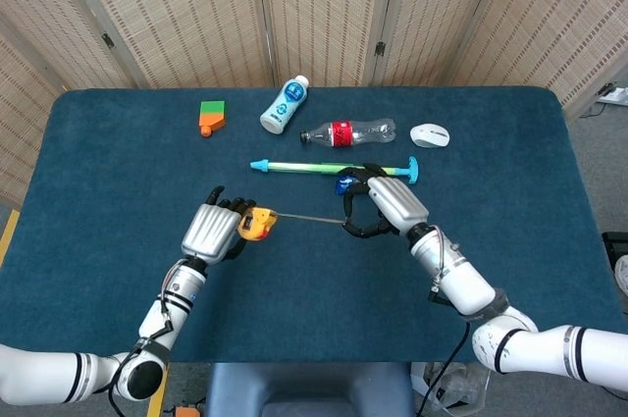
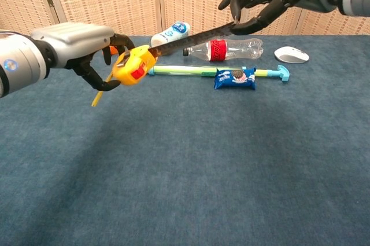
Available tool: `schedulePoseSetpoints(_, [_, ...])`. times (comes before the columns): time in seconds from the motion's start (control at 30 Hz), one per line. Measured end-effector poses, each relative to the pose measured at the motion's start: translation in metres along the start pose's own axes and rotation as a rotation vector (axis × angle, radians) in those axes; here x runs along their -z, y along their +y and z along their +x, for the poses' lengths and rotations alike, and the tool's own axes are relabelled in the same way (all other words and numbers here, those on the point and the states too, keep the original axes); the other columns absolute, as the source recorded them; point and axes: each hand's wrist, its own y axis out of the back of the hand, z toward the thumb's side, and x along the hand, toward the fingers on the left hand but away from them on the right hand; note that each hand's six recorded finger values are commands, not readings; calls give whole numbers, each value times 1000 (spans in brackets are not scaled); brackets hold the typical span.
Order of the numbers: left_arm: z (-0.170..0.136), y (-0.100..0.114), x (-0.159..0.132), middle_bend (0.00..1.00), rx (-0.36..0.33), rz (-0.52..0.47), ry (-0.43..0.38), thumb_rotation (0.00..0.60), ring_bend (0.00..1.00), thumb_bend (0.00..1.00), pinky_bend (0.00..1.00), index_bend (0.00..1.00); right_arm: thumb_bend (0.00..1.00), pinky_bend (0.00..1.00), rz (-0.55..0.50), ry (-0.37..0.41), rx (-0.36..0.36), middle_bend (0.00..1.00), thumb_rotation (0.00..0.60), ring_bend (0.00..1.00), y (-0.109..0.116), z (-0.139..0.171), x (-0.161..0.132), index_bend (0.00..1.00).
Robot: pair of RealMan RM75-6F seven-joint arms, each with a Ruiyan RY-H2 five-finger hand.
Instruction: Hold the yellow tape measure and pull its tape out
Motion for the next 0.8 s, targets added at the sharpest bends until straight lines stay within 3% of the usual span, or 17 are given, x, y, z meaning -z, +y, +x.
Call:
schedulePoseSetpoints(0.43, [7, -27, 31, 445, 22, 30, 34, 600, 363, 436, 132, 494, 398, 0, -9, -36, 63, 202, 600, 155, 42, 60, 29, 646])
schedulePoseSetpoints(0.8, [9, -30, 40, 445, 19, 32, 46, 600, 363, 436, 133, 496, 397, 0, -62, -45, 120, 202, 600, 154, 73, 100, 46, 648])
